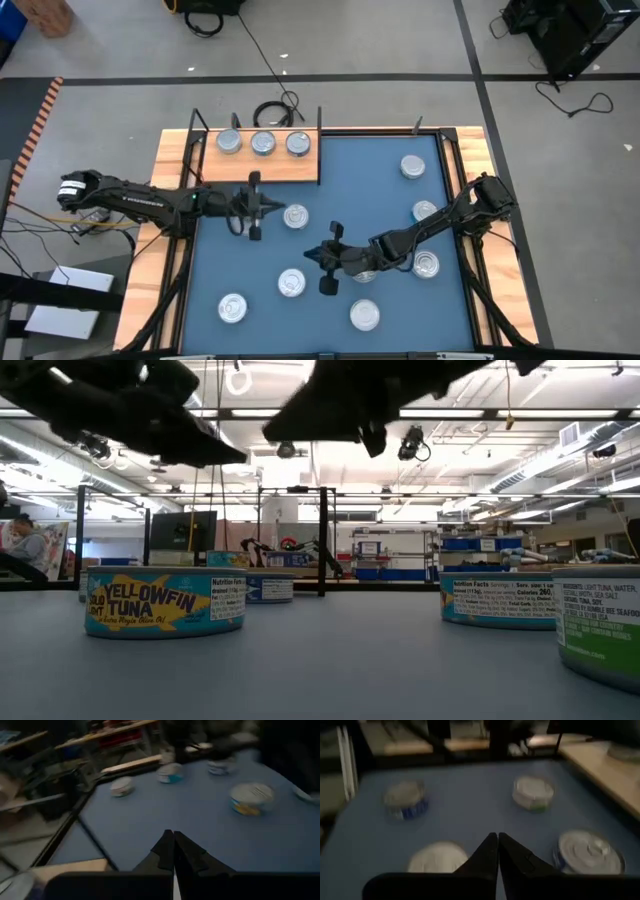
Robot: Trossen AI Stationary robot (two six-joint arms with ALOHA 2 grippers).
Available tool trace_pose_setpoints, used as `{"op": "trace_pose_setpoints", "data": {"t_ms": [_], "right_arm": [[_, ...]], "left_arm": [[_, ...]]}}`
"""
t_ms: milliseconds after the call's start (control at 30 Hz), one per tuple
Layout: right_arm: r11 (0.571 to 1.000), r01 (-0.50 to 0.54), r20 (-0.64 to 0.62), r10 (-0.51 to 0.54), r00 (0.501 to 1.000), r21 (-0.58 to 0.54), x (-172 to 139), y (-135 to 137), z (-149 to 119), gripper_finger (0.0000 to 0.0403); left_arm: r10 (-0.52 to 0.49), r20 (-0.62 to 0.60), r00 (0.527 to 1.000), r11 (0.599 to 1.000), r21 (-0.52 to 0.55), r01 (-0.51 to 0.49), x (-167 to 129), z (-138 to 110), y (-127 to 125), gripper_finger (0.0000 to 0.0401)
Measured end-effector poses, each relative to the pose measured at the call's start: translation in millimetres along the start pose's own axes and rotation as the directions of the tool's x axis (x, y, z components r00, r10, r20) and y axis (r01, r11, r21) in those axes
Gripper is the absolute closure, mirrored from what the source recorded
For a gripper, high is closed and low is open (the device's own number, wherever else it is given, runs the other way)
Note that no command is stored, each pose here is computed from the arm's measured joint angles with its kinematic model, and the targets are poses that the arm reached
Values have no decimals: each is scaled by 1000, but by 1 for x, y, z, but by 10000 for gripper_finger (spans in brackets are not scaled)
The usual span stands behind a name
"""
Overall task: Stack canned seafood by type on shelf
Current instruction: Put the blue tuna can on the shelf
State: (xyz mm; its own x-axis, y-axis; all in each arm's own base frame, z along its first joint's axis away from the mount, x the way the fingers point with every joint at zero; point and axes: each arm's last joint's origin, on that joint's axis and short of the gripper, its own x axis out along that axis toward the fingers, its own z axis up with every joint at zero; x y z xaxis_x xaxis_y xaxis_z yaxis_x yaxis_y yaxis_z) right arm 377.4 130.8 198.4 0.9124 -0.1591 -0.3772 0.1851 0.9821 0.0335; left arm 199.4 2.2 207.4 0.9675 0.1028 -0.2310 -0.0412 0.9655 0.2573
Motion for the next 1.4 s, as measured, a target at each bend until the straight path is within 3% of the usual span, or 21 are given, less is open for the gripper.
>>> {"op": "trace_pose_setpoints", "data": {"t_ms": [167, 333, 500, 1067, 1233, 1400], "right_arm": [[1000, 7, -4, -7, 1000, 6, 5, -10, 3, 364], [998, 49, -7, -50, 999, -26, 6, -13, 2, 389], [992, 91, 4, -91, 996, -83, 5, -12, 1, 395], [991, 92, -66, -99, 993, -97, 3, -11, -6, 391], [991, 78, -75, -86, 993, -106, 0, -6, -9, 390], [991, 75, -79, -84, 993, -110, 0, -5, -9, 389]], "left_arm": [[-62, -12, 998, 998, -13, 62, -4, -6, -19, 399], [-115, -6, 993, 993, -5, 115, -9, -13, -36, 399], [-142, -15, 990, 990, 10, 142, -11, -18, -45, 400], [-278, -36, 960, 960, 37, 279, -14, -21, -72, 399], [-412, -44, 910, 911, -31, 411, -23, -21, -90, 399], [-524, -209, 826, 851, -99, 515, -36, -10, -112, 399]]}}
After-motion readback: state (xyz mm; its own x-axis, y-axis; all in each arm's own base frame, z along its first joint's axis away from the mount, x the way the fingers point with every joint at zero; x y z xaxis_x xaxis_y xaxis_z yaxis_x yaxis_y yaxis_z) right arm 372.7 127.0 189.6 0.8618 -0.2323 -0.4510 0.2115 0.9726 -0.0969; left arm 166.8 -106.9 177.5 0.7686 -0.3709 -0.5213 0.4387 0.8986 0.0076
